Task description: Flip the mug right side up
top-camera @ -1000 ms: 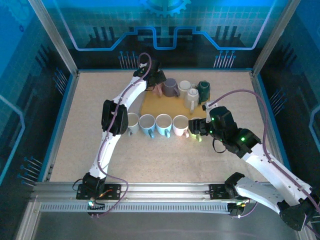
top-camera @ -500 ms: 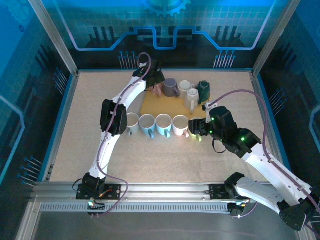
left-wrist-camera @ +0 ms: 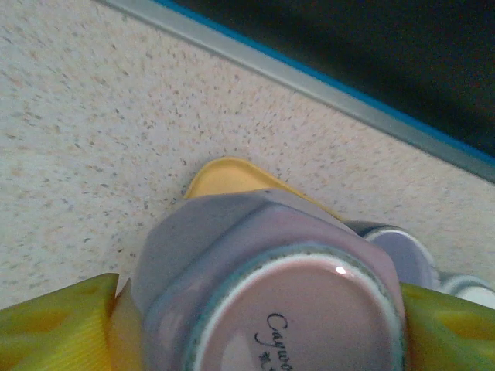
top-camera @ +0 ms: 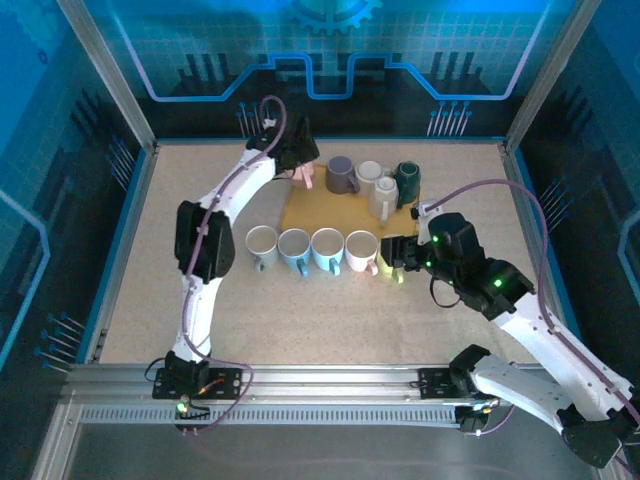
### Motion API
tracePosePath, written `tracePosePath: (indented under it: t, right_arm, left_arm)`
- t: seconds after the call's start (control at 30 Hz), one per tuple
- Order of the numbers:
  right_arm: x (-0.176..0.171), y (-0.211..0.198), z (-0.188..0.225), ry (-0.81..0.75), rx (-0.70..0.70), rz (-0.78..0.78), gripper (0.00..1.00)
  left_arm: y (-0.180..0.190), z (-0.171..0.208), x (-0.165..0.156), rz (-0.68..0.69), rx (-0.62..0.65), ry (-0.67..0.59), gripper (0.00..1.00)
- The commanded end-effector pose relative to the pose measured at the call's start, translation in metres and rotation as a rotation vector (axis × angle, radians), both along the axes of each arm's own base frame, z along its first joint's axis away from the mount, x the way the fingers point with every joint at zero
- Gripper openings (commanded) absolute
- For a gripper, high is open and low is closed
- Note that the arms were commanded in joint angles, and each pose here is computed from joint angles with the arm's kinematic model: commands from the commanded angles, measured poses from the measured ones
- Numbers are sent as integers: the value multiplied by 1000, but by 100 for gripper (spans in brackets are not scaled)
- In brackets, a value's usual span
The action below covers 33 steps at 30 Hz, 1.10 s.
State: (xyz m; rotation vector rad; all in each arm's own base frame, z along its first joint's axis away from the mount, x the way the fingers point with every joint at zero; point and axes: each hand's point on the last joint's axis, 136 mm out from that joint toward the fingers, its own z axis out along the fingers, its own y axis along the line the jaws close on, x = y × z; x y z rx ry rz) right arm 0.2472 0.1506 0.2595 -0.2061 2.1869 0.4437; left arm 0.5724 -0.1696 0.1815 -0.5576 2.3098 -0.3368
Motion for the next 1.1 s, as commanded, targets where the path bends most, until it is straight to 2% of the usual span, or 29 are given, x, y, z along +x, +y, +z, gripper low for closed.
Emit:
tracePosePath:
  t: [0.0,0.2,0.3,0.43,0.53,0.7,0.83,1.07]
  right_arm:
    - [-5,7,18,-19,52,27,73]
    - [-9,26,28,-8,166,84,73]
    - [-16,54,39,-15,284,215,75]
    - [-15,75,47,46,443,239,76]
    - [-23,96,62,33,561,362,75]
    - [-28,127,80,62,812,522,78]
    - [-22,134,95,53,983,552,80]
    - [-26,142,114,-41,1032,631,80]
  left_arm:
    - [16,129,-18,21,-80,-290,58]
    - [18,204,-90,-80,-301,-533,61]
    - [13,223,-130,-179,-450,-610,63]
    - [11,240,-182,-315,-714,-757,63]
    - [12,251,-213,-386,-889,-845,62]
    - [6,277,-264,-588,-1083,-968,59]
    - [11,284,-295,-654,-1152,-1029,56]
    - [9,268,-316,-668,-1055,-1012,57]
